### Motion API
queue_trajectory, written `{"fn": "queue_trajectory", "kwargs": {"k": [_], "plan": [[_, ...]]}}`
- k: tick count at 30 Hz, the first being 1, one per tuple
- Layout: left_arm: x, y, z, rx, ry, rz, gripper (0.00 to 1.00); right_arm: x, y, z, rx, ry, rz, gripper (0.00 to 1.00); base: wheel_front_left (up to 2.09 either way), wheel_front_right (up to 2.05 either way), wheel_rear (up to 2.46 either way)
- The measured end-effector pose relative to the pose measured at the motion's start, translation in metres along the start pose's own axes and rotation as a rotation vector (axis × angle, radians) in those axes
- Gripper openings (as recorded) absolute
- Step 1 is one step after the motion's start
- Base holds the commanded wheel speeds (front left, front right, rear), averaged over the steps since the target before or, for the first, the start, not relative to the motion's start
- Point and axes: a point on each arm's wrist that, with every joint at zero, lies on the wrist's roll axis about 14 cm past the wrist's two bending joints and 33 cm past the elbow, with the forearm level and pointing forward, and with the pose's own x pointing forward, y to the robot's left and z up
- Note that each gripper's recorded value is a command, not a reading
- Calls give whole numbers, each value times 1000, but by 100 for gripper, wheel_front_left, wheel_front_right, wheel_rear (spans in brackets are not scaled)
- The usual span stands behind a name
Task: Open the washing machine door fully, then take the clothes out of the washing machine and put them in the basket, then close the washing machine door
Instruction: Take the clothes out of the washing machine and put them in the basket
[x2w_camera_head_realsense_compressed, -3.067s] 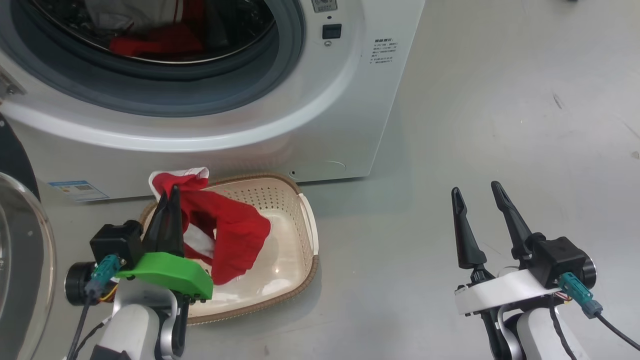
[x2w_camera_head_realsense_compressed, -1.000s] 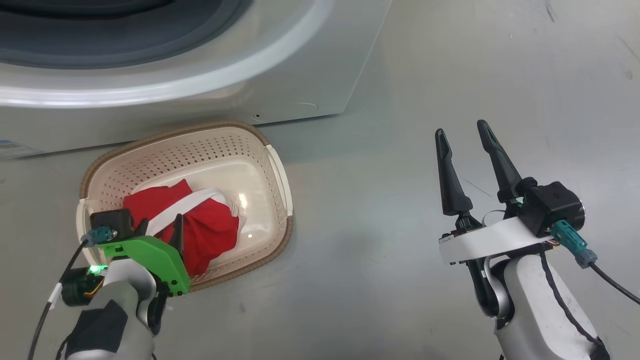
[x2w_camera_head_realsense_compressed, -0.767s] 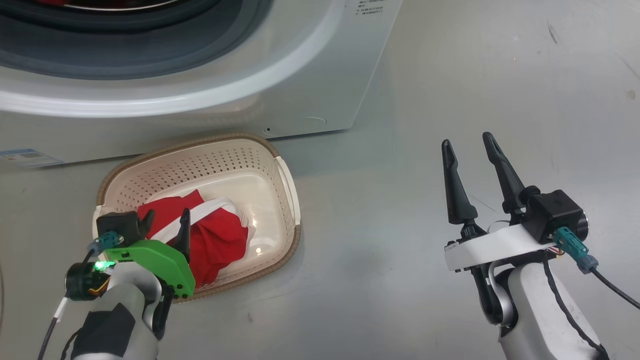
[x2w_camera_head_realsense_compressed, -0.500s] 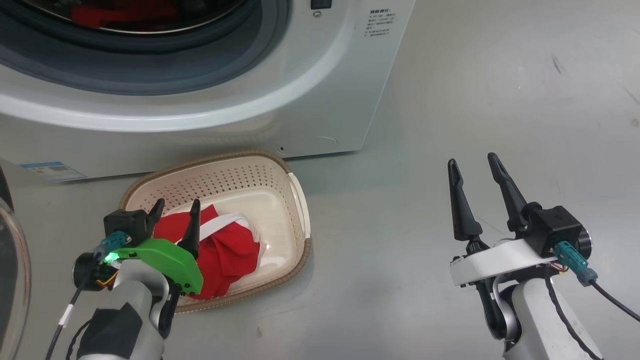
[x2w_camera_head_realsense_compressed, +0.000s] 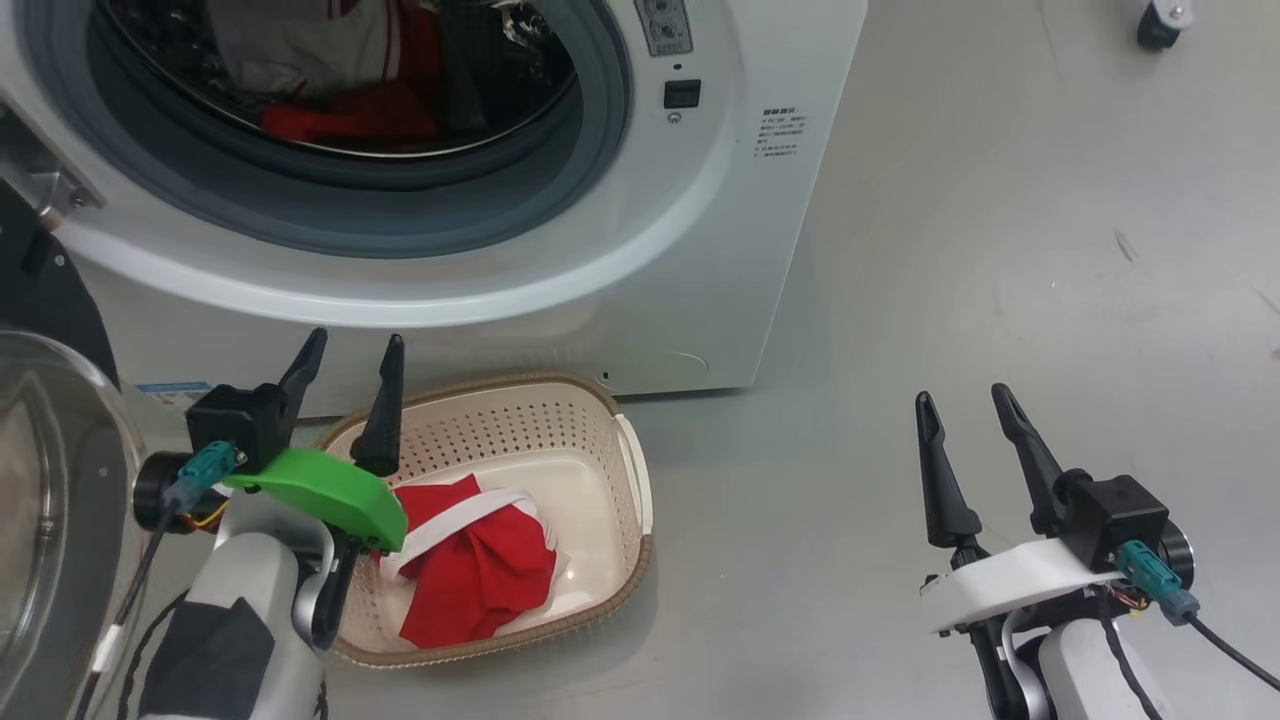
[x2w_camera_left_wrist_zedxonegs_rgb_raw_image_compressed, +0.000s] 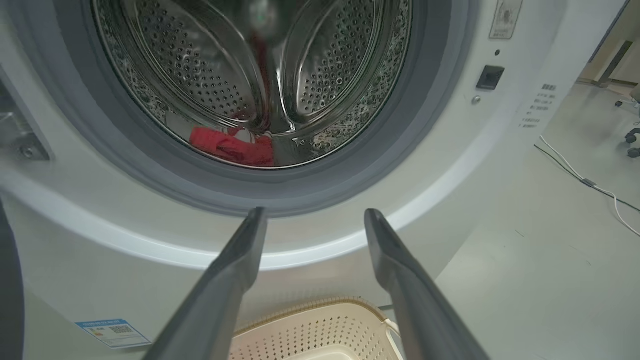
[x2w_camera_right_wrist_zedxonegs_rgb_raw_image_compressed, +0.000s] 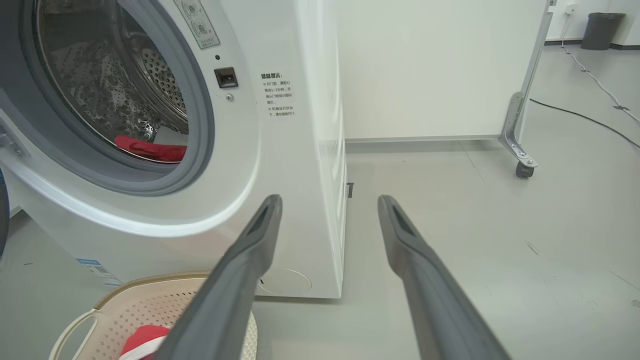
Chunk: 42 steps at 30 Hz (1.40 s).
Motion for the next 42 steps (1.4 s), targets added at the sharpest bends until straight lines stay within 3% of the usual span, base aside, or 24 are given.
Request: {"fn": "queue_trajectory", "kwargs": {"k": [5, 13, 27, 42], "plan": [[-17, 9, 30, 17, -93, 36, 100, -10, 4, 3, 3, -7, 10, 100, 0, 0, 0], [-51, 10, 43, 26, -151, 77, 100, -27, 11, 10, 3, -27, 26, 100, 0, 0, 0], [-104, 7, 23, 24, -135, 117, 100, -52, 14, 17, -3, -55, 30, 100, 0, 0, 0], [-131, 5, 17, 14, -132, 152, 100, -59, 18, 20, -10, -68, 42, 100, 0, 0, 0]]}}
